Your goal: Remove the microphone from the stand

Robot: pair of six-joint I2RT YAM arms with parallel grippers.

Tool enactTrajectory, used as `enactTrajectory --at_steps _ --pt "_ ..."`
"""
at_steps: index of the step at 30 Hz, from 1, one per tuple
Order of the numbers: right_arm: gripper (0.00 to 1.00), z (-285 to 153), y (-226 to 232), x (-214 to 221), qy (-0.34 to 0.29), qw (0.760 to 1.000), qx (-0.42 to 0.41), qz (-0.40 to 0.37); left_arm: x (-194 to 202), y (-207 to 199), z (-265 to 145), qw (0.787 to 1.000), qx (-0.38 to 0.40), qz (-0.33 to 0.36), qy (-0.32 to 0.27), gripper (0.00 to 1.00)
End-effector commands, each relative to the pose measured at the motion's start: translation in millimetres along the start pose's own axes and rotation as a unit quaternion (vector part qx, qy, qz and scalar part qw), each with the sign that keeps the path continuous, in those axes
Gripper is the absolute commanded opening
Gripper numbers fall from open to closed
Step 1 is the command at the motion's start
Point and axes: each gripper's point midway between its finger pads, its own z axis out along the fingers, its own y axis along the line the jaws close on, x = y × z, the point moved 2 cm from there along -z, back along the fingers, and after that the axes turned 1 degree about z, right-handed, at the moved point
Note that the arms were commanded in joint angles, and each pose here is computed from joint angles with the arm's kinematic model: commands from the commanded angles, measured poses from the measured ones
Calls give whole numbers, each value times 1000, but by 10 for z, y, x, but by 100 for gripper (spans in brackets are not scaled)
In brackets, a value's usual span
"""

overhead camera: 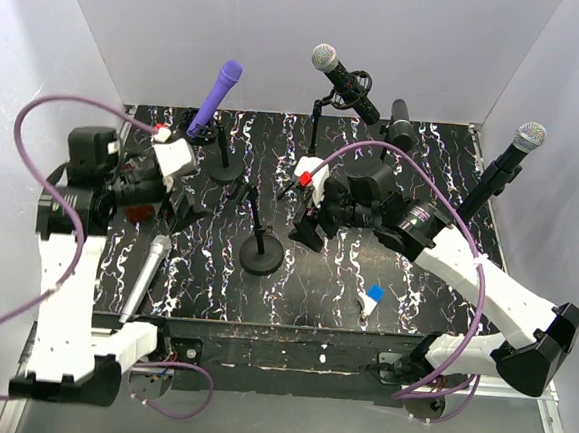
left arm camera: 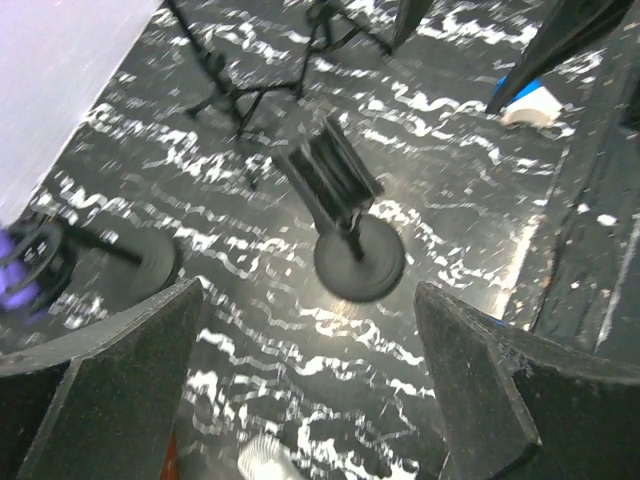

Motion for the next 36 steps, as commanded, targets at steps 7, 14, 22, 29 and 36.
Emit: enactTrajectory --at_steps 7,14,22,29,36 --pt "86 26 70 21 0 999 -36 15 -345 -155 610 981 184 -13 -63 81" --pt "86 70 92 11 4 999 -49 20 -203 -133 790 981 188 17 -32 78" --pt "85 167 103 33 10 998 -62 25 -84 -115 845 984 178 14 -20 63" --pt "85 384 96 -55 17 995 -73 59 -195 -71 890 987 141 -58 -46 51" --pt "84 580 99 95 45 989 -77 114 -211 -16 832 979 80 -187 -20 41"
